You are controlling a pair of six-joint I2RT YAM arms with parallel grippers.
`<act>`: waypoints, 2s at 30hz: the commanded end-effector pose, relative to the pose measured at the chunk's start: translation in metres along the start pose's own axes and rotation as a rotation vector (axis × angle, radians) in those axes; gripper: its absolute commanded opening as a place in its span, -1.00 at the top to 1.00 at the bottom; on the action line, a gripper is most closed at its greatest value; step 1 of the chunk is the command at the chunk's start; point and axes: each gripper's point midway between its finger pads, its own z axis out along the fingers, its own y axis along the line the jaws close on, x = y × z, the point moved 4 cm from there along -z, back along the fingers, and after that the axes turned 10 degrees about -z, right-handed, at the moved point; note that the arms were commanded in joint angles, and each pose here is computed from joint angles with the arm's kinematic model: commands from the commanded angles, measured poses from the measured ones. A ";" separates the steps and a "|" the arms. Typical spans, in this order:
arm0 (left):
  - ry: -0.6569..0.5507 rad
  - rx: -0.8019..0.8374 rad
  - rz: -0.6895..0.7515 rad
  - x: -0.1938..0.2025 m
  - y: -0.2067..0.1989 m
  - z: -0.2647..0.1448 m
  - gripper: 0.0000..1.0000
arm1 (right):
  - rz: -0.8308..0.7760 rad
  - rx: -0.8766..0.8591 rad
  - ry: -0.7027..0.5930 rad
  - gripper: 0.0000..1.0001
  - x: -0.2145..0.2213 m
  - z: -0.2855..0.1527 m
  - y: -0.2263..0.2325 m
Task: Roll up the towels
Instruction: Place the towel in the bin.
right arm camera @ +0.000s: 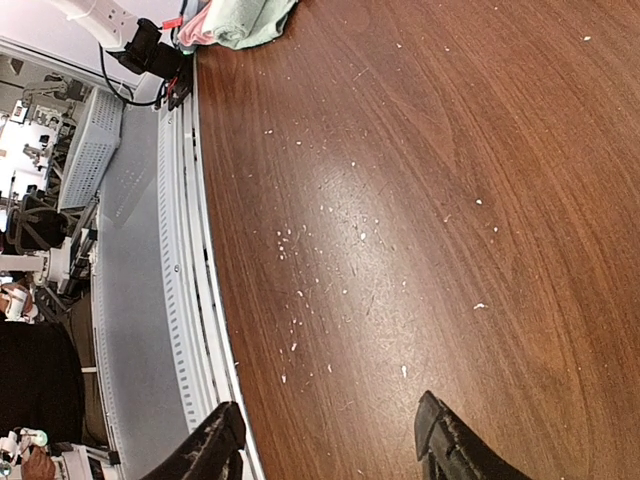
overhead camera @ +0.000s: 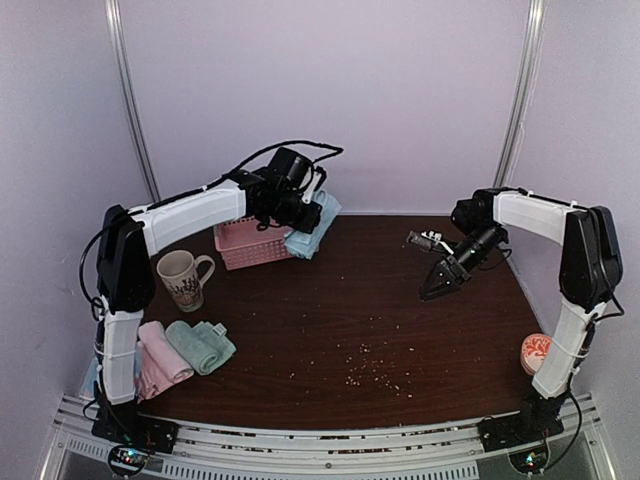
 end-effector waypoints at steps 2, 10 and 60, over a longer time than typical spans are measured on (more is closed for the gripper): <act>-0.069 0.002 -0.324 -0.030 0.057 -0.008 1.00 | -0.010 -0.041 -0.023 -0.18 -0.001 0.000 0.001; -0.060 -0.196 -0.679 -0.025 0.163 -0.005 1.00 | 0.003 -0.058 -0.023 -0.13 0.002 0.003 0.003; 0.113 -0.554 -0.914 0.066 0.288 0.083 0.58 | 0.049 -0.104 -0.004 -0.07 0.016 0.017 -0.002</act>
